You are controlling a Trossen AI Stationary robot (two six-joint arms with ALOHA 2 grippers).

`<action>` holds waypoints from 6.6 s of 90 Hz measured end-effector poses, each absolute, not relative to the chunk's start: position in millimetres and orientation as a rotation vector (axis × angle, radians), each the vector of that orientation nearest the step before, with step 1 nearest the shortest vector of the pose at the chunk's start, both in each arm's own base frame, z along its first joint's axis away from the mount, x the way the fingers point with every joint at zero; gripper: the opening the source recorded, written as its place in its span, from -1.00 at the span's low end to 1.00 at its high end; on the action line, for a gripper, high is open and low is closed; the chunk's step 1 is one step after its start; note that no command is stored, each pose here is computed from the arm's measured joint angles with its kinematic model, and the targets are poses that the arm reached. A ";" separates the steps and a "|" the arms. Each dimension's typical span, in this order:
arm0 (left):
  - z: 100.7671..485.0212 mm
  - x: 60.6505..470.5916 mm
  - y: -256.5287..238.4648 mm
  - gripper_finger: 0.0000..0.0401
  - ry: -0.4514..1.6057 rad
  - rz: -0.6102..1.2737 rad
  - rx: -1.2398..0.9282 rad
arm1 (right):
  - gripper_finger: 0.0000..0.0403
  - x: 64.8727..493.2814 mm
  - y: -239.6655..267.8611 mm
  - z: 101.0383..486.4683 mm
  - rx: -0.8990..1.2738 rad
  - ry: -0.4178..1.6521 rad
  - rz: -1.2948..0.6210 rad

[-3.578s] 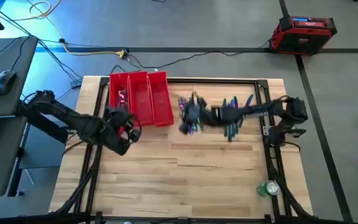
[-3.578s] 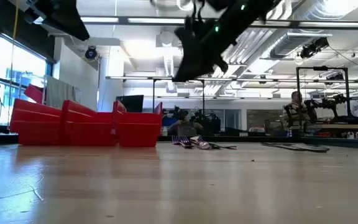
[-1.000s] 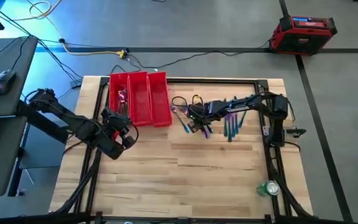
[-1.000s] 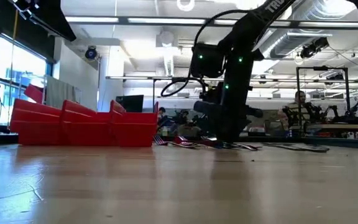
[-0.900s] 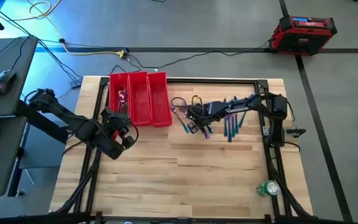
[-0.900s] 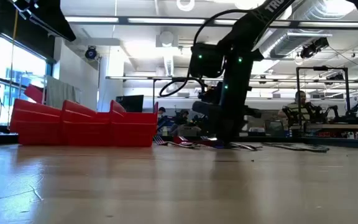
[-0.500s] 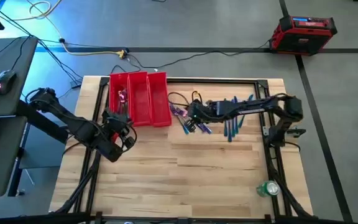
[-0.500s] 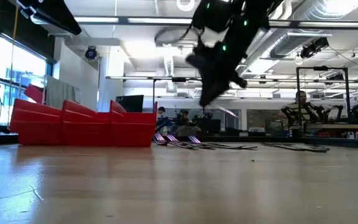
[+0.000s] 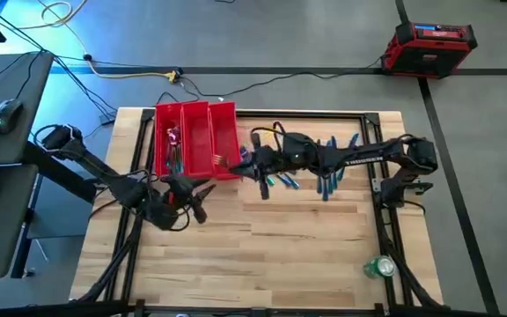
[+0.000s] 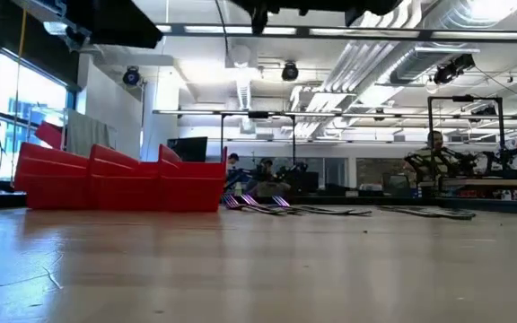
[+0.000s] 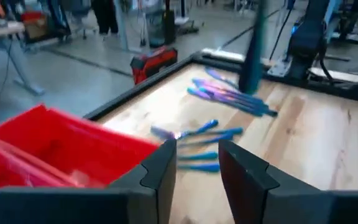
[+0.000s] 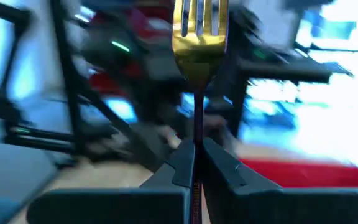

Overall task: Sort silverware
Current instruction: Put the blue fork into the middle red bin

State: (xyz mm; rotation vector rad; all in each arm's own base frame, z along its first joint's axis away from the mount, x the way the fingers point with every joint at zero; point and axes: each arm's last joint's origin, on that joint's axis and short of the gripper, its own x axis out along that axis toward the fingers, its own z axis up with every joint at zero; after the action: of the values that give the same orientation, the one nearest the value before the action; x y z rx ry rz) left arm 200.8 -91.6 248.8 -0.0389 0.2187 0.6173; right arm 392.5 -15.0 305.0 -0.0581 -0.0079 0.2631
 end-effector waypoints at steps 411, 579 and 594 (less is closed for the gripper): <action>225.7 155.0 120.1 -0.57 0.522 1.044 -0.653 | 0.30 335.3 -8.7 297.0 -0.059 0.605 -0.220; 270.5 137.4 50.9 -0.55 0.349 0.640 -0.428 | -0.99 347.1 -90.3 136.7 0.338 1.303 -0.570; 270.4 137.4 50.9 -0.55 0.350 0.640 -0.428 | -1.00 342.7 -90.4 165.8 0.340 1.206 -0.601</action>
State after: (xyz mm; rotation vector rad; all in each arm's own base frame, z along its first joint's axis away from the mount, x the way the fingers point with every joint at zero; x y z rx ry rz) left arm 137.4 50.9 270.4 -0.4276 0.3500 0.6401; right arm 342.7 -90.4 165.8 0.3405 1.2061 -0.6005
